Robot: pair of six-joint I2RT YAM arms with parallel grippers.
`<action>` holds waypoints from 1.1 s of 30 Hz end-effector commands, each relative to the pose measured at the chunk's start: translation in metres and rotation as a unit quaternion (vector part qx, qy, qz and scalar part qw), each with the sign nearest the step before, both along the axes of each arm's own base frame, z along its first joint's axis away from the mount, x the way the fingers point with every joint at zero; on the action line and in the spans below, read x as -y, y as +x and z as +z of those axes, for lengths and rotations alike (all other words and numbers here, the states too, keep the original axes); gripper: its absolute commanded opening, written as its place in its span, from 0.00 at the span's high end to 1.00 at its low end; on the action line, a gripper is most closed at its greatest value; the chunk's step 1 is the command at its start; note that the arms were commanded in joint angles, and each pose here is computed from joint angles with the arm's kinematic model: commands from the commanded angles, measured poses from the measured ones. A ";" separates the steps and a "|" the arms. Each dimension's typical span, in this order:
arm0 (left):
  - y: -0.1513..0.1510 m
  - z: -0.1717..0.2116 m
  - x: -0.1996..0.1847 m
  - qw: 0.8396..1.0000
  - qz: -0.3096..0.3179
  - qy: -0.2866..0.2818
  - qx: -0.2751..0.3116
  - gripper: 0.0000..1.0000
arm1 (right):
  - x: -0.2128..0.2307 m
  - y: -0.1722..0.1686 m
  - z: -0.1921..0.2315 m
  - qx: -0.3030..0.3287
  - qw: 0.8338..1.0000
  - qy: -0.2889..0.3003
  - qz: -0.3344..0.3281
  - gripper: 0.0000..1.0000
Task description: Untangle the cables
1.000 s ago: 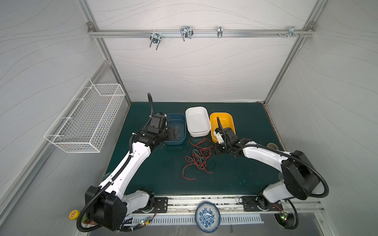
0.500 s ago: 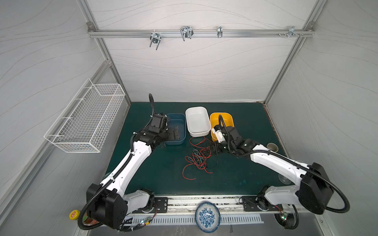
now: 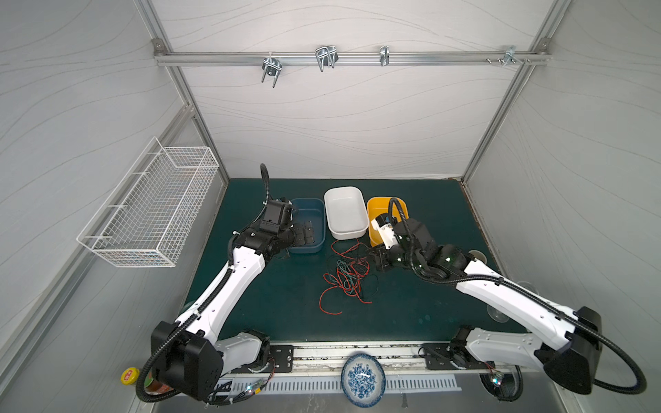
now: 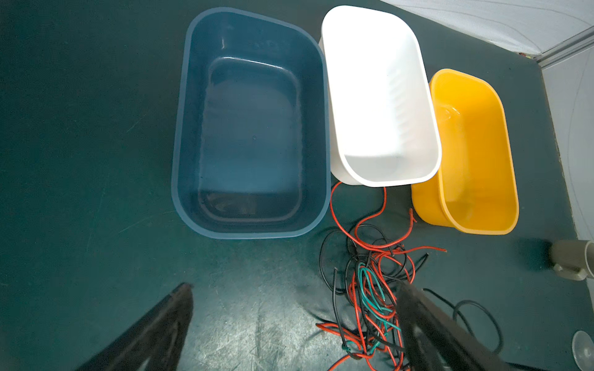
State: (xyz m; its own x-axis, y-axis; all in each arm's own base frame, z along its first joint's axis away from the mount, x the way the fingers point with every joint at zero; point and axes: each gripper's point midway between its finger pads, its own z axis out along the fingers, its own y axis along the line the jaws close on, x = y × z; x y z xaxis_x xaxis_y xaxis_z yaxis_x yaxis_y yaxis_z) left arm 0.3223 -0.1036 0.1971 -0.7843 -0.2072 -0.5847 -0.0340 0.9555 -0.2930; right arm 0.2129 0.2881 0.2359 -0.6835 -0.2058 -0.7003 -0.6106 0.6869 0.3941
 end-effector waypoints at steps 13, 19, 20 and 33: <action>0.000 0.010 0.016 0.999 -0.038 -0.025 0.006 0.00 | 0.013 -0.021 0.058 0.034 0.999 0.023 0.027 1.00; 0.000 0.009 0.019 0.998 -0.047 -0.033 0.002 0.00 | 0.012 -0.024 0.089 0.056 0.997 0.039 0.038 1.00; 0.000 0.009 0.020 0.998 -0.048 -0.034 0.000 0.00 | 0.012 -0.024 0.095 0.060 0.997 0.043 0.039 1.00; -0.035 0.015 0.060 0.978 -0.086 -0.187 -0.034 0.01 | -0.003 -0.022 0.133 0.075 0.992 0.081 0.055 1.00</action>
